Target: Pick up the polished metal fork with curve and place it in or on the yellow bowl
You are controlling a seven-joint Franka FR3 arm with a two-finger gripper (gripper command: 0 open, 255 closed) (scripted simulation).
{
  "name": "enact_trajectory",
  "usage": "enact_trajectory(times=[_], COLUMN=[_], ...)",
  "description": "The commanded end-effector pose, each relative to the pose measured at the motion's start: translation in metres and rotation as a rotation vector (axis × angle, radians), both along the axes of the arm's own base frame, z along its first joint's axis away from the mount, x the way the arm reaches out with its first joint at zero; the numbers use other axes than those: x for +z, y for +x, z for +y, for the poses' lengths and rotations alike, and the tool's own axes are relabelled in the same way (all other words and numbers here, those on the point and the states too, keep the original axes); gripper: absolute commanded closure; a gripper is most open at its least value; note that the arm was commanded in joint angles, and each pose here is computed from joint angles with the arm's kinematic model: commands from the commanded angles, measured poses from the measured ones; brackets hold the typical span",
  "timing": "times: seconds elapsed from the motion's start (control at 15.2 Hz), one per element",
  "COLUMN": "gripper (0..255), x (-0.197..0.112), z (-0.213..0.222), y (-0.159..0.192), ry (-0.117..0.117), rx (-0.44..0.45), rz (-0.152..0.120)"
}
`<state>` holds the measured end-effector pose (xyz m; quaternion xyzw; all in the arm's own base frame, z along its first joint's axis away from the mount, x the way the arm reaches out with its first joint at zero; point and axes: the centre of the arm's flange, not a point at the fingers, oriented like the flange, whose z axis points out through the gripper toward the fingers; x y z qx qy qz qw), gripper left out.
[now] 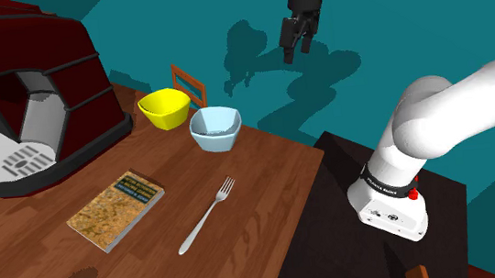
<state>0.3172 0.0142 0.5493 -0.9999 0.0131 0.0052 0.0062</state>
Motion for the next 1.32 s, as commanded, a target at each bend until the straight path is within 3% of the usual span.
enact_trajectory(times=[0.0, 0.66, 1.25], gripper=[0, 0, 0], x=[0.000, -0.084, -0.161], z=[0.000, 0.097, 0.190], y=[0.000, -0.039, -0.033], ry=[0.000, -0.016, -0.030], rx=[0.000, -0.441, -0.839], rz=[0.000, -0.021, -0.039])
